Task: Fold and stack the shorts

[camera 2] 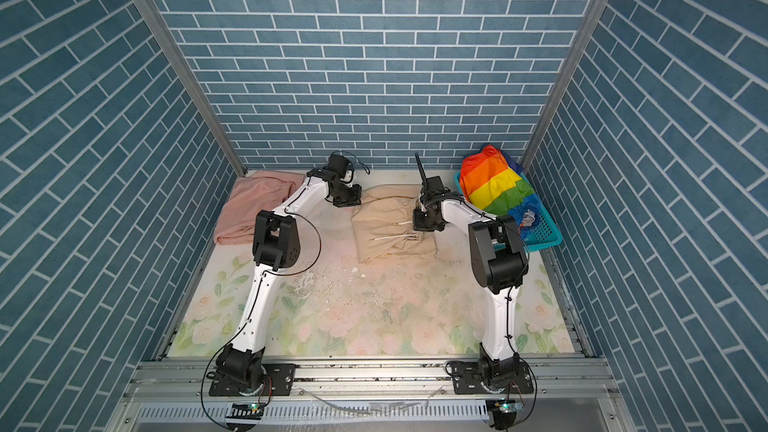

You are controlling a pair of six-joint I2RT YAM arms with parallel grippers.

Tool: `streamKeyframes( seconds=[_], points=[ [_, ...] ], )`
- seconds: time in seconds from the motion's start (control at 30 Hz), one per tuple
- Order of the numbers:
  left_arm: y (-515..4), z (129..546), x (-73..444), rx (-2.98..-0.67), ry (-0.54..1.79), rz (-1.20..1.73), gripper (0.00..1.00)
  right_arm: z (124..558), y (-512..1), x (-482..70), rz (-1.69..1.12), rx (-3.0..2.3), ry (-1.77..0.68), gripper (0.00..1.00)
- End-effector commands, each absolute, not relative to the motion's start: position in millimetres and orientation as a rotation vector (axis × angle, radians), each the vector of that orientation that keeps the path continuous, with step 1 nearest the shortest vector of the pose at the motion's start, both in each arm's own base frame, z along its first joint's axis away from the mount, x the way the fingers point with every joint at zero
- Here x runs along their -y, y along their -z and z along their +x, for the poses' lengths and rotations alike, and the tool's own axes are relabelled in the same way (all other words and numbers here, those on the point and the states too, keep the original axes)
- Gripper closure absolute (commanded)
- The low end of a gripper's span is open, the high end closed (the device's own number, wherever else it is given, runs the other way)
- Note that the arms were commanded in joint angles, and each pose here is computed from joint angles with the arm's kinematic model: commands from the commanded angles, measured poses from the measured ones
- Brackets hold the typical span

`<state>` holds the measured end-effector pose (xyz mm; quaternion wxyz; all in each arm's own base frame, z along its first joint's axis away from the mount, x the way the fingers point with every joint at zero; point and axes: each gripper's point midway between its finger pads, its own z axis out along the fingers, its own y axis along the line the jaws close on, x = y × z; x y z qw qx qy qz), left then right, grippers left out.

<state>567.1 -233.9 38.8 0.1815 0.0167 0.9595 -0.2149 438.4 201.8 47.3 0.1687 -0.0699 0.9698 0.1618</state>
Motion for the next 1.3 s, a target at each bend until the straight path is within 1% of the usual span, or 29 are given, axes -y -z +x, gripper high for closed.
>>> streamKeyframes(
  seconds=[0.0, 0.17, 0.3, 0.33, 0.37, 0.43, 0.47, 0.5, 0.63, 0.67, 0.77, 0.8, 0.87, 0.97, 1.03, 1.1, 1.2, 1.27],
  points=[
    [-39, 577, 213, -2.684, 0.633, -0.069, 1.00, 435, -61, -192, -0.196, -2.740, -0.475, 1.00],
    [-34, 585, 193, -2.638, 0.727, -0.243, 1.00, 438, -57, -183, -0.162, -2.740, -0.483, 1.00],
    [-26, 584, 184, -2.625, 0.775, -0.316, 1.00, 438, -51, -182, -0.150, -2.752, -0.505, 1.00],
    [-26, 584, 185, -2.620, 0.788, -0.319, 1.00, 437, -51, -183, -0.152, -2.755, -0.515, 0.95],
    [-26, 584, 186, -2.620, 0.794, -0.316, 1.00, 437, -51, -185, -0.155, -2.756, -0.529, 0.88],
    [-28, 584, 188, -2.617, 0.810, -0.315, 0.85, 436, -53, -187, -0.160, -2.753, -0.545, 0.74],
    [-32, 584, 189, -2.606, 0.826, -0.313, 0.81, 436, -56, -187, -0.161, -2.751, -0.551, 0.67],
    [-38, 585, 191, -2.591, 0.844, -0.311, 0.71, 436, -61, -187, -0.162, -2.743, -0.553, 0.63],
    [-75, 585, 197, -2.508, 0.907, -0.297, 0.27, 440, -94, -188, -0.159, -2.672, -0.568, 0.45],
    [-86, 583, 199, -2.488, 0.926, -0.290, 0.02, 443, -105, -189, -0.154, -2.645, -0.575, 0.41],
    [-119, 571, 210, -2.420, 1.014, -0.299, 0.00, 452, -128, -193, -0.121, -2.585, -0.605, 0.29],
    [-129, 565, 216, -2.395, 1.057, -0.302, 0.00, 455, -135, -197, -0.109, -2.566, -0.637, 0.22],
    [-141, 550, 230, -2.369, 1.132, -0.310, 0.00, 462, -146, -208, -0.077, -2.520, -0.717, 0.13],
    [-147, 526, 243, -2.305, 1.252, -0.373, 0.01, 471, -157, -234, -0.030, -2.453, -0.903, 0.05],
    [-141, 510, 246, -2.296, 1.296, -0.415, 0.00, 474, -156, -249, -0.027, -2.439, -0.967, 0.03],
    [-133, 493, 248, -2.309, 1.303, -0.424, 0.00, 476, -144, -262, -0.065, -2.464, -0.952, 0.02],
    [-117, 472, 248, -2.380, 1.259, -0.402, 0.00, 480, -114, -261, -0.057, -2.533, -0.909, 0.02],
    [-110, 461, 246, -2.414, 1.244, -0.384, 0.00, 481, -95, -252, -0.062, -2.567, -0.838, 0.01]
  ],
)
